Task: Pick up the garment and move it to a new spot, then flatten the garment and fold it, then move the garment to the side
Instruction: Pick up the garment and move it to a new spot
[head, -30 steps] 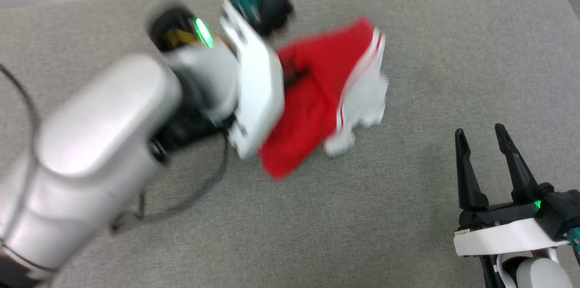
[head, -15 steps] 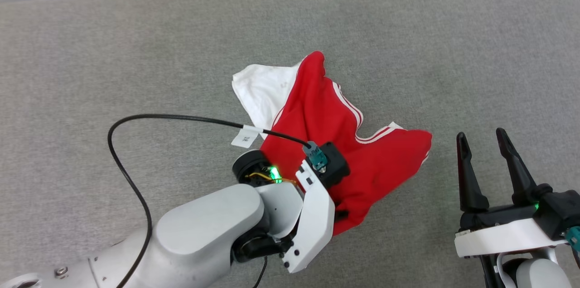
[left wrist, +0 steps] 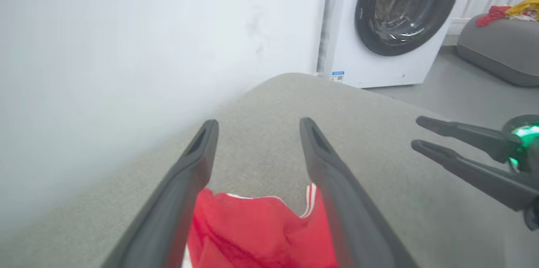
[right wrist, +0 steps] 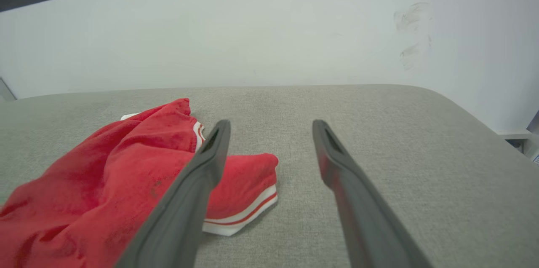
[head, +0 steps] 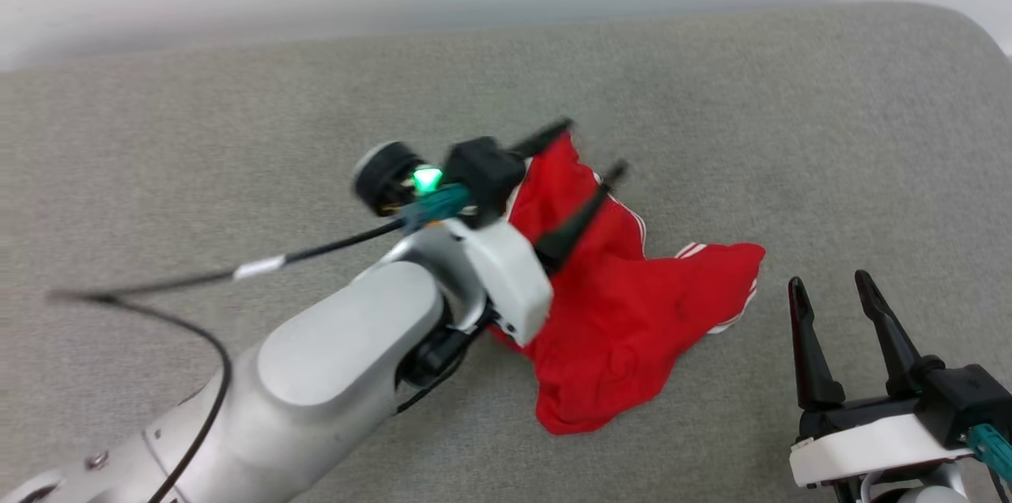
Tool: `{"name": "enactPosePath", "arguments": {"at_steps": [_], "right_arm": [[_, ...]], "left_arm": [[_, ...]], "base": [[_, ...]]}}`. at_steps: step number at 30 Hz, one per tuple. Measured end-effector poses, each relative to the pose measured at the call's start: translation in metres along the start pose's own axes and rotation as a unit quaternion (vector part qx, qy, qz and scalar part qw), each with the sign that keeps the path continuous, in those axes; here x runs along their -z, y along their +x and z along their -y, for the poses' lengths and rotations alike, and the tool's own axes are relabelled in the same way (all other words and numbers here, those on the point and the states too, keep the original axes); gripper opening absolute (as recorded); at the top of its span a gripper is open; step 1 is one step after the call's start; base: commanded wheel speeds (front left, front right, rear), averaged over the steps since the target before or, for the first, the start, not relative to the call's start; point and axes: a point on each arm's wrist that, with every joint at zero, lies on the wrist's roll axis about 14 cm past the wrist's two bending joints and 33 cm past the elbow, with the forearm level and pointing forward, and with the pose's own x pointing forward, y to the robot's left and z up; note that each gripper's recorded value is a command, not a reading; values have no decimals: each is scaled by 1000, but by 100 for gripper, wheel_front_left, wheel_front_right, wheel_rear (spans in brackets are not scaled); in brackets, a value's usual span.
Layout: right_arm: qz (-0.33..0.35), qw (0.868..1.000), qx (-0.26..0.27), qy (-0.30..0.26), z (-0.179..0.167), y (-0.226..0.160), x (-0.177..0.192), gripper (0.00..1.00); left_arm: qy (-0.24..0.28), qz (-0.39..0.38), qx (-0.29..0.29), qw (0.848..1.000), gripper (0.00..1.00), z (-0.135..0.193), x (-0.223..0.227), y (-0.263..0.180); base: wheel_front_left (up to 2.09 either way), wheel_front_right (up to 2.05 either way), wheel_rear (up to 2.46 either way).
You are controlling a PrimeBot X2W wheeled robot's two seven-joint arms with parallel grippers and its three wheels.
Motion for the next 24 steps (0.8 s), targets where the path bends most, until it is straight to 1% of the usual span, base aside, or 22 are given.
{"name": "enactPosePath", "arguments": {"at_steps": [3, 7, 10, 12, 14, 17, 19, 22, 24], "right_arm": [[4, 1000, -6, 2, -4, -1, -3, 100], [6, 1000, -13, 4, -9, -3, -4, 100], [9, 1000, -18, 5, -12, -3, -6, 100], [10, 1000, -22, 6, -15, -3, -6, 100], [14, 1000, -25, 6, -16, -2, -9, 100], [18, 999, -26, 7, -17, -3, -12, 100], [20, 999, -25, 8, -17, -4, -13, 100], [22, 999, -24, 10, -16, -6, -14, 100], [23, 999, -23, 11, -16, -7, -15, 100]], "left_arm": [[18, 45, -90, 995, 100, -33, -11, -16], [32, 64, -209, 975, 100, -77, -15, -51], [56, 82, -284, 954, 100, -101, -25, -82], [61, 103, -330, 936, 100, -113, -35, -104], [68, 107, -372, 919, 100, -120, -33, -129], [74, 98, -422, 898, 100, -129, -21, -165], [75, 88, -441, 890, 100, -128, -11, -183], [70, 72, -458, 883, 100, -122, 4, -203], [65, 67, -461, 882, 100, -113, 12, -210]], "base": [[0, 0, 0], [0, 0, 0], [0, 0, 0], [0, 0, 0], [0, 0, 0], [0, 0, 0], [0, 0, 0], [0, 0, 0], [0, 0, 0]]}}
